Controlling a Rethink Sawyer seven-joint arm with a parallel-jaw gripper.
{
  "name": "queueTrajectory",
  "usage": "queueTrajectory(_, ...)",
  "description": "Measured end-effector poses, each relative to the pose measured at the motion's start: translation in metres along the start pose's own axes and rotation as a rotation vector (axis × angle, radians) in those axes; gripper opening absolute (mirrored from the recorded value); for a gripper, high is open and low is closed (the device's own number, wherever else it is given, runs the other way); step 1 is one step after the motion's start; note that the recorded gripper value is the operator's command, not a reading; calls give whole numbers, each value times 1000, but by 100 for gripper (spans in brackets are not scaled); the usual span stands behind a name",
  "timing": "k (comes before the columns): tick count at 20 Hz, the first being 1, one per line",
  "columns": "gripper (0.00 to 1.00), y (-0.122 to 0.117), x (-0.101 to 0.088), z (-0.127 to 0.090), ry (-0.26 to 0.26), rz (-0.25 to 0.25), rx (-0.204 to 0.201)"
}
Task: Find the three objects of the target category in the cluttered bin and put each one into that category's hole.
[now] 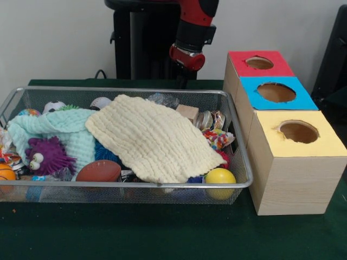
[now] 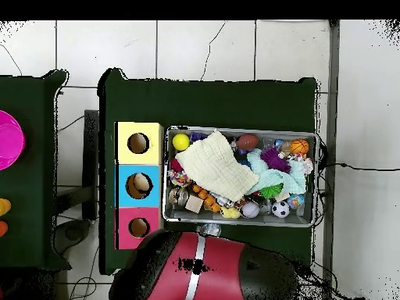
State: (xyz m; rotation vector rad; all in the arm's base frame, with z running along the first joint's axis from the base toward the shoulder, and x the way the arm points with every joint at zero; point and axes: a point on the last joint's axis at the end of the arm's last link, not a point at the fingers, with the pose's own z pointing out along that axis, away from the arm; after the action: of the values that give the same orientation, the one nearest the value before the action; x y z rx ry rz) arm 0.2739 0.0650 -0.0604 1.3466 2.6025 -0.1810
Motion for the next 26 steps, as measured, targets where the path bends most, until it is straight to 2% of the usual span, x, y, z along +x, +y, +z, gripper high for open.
queueTrajectory(13,100,-2,-2,0,6,1,-5)
queueTrajectory(17,100,-5,-7,-1,26,23,14)
queueTrajectory(21,100,-13,-10,-11,91,52,67)
queueTrajectory(26,100,-23,-6,-42,207,75,145)
